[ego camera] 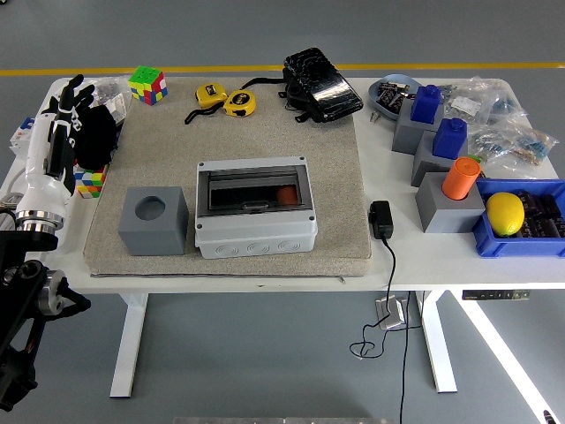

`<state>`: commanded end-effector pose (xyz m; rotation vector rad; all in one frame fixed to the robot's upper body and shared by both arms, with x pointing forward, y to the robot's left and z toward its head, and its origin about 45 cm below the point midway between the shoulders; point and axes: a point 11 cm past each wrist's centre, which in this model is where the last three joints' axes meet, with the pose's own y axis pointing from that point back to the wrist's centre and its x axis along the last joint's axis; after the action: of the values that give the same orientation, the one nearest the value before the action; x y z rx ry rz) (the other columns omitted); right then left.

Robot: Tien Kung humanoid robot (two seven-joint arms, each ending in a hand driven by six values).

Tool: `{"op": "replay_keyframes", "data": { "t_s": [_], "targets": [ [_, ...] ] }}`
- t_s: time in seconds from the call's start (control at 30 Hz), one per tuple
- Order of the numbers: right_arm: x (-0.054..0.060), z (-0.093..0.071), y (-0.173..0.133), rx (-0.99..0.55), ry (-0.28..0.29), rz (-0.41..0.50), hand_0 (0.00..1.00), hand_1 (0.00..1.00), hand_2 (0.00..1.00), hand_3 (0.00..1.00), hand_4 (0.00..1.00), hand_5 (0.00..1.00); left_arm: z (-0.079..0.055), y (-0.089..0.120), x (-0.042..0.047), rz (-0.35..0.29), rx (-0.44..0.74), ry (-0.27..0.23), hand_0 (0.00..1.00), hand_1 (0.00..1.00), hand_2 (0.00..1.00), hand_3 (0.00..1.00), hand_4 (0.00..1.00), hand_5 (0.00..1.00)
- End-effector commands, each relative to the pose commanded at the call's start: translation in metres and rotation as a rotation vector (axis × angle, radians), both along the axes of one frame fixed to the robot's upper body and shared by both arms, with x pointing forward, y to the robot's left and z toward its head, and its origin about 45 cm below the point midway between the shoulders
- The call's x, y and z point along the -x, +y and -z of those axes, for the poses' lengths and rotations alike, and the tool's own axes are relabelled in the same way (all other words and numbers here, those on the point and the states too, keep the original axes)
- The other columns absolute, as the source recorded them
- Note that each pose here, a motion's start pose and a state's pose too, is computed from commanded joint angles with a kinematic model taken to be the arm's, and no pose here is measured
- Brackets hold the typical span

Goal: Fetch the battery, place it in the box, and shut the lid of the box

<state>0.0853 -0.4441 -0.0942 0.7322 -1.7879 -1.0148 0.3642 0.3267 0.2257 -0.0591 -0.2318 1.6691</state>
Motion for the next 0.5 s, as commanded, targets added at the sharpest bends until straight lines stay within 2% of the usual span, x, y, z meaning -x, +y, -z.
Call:
{"op": "replay_keyframes", "data": {
  "t_s": [0.17, 0.5],
  "targets": [
    [0.000, 0.000, 0.000, -0.007, -0.005, -0.005, 0.858, 0.836, 0.813, 0.839, 0.998, 0.998, 0.002, -0.001, 0.0002, 0.001, -0.001, 0.006, 0.889, 0.885, 0.845, 0.877, 0.998, 0.998],
    [-0.008, 0.004, 0.011, -0.045, -0.087, -0.062, 0.851, 0.818, 0.799, 0.825, 0.998, 0.998, 0.006, -0.008, 0.0006, 0.023, -0.007, 0.021, 0.888, 0.883, 0.843, 0.872, 0.998, 0.998]
  ]
}}
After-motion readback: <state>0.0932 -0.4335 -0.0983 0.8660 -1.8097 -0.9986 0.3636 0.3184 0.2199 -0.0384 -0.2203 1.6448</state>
